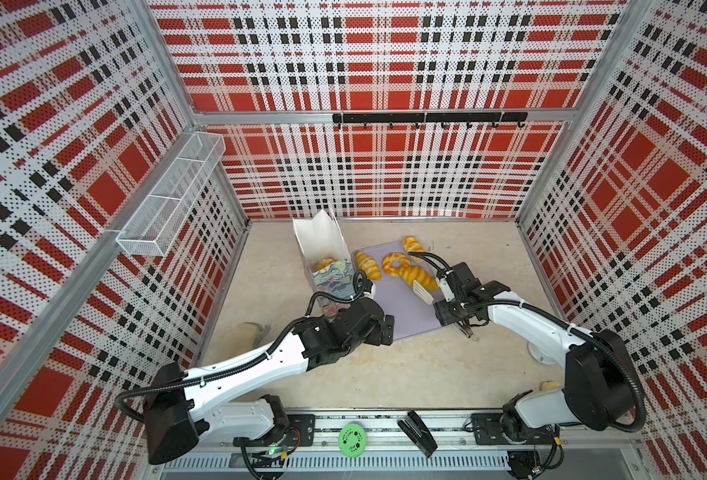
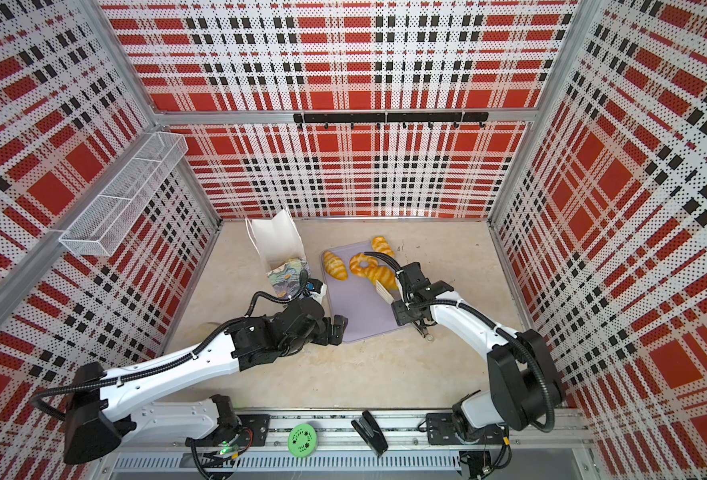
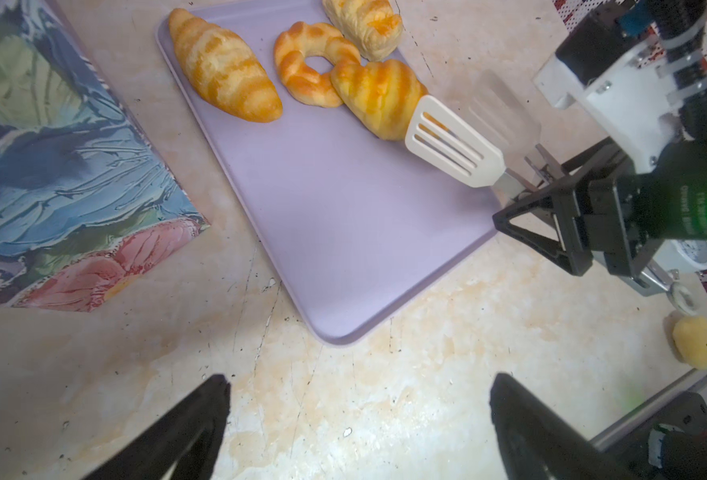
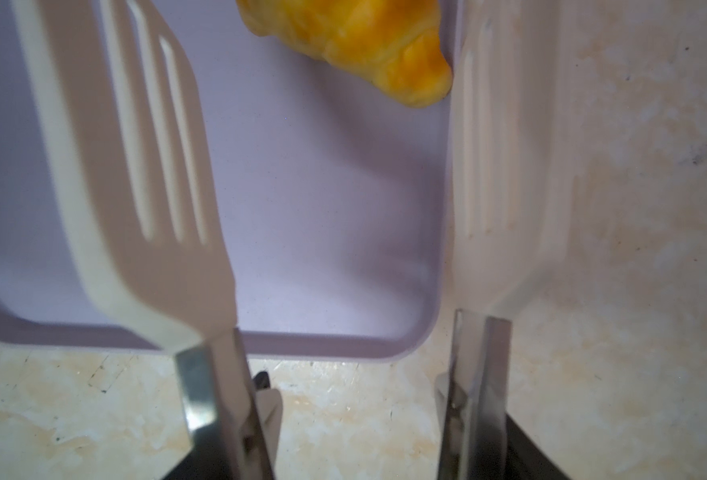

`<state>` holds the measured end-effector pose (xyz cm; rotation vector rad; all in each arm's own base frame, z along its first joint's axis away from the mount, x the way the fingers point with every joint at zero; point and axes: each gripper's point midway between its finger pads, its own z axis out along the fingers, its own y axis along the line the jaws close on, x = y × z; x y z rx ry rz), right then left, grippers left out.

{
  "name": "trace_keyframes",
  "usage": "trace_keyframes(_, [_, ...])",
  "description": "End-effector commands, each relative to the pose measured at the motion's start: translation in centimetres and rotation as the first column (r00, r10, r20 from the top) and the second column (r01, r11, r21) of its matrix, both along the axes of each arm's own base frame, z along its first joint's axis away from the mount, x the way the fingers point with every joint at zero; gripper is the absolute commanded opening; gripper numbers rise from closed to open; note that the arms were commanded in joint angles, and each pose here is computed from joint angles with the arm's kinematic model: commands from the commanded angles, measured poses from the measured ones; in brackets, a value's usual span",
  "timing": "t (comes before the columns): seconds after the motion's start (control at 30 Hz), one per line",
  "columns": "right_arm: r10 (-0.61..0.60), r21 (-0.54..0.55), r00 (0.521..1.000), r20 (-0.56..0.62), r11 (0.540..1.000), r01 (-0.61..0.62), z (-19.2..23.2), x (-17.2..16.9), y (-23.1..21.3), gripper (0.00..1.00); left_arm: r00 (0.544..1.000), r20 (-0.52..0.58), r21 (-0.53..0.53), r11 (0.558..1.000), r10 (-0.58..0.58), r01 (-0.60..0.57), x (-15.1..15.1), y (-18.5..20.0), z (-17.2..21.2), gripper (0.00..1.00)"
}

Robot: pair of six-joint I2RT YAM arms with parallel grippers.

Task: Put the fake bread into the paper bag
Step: 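Lower the tongs toward the striped croissant while the left arm reaches toward the tray, then close the tongs around the large striped croissant with the right gripper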

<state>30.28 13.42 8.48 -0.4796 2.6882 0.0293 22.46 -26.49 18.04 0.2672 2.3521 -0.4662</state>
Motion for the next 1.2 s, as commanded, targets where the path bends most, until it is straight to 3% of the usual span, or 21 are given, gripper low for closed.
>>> trace_keyframes(0.0, [0.039, -0.001, 0.997, 0.071, 0.999, -0.039, 1.4, 2.4, 0.7, 0.69, 1.000, 0.006, -0.020, 0.999, -0.029, 0.029, 0.1, -1.0, 0.3, 0.99])
trace_keyframes(0.3, [0.042, -0.102, 0.997, 0.058, 0.994, -0.036, 1.0, 3.9, -1.0, 0.69, 0.999, -0.023, -0.026, 0.999, -0.044, 0.043, -0.1, -1.1, -0.7, 1.00])
trace_keyframes(0.5, [0.113, -0.090, 0.991, 0.064, 0.990, -0.107, 1.0, 4.4, 0.0, 0.70, 0.999, -0.023, -0.032, 0.999, -0.040, 0.039, -0.2, -0.7, -0.9, 1.00])
trace_keyframes(0.77, [0.168, -0.085, 0.985, -0.028, 0.982, -0.170, -0.2, 4.0, 0.6, 0.68, 0.999, -0.026, -0.042, 0.999, -0.032, 0.031, -0.4, -0.3, -1.0, 0.99])
trace_keyframes(1.17, [0.200, 0.121, 0.978, -0.055, 0.974, -0.192, 2.0, 0.1, 2.8, 0.65, 0.999, -0.024, -0.055, 0.998, -0.035, 0.034, -0.5, -0.4, -1.2, 0.99])
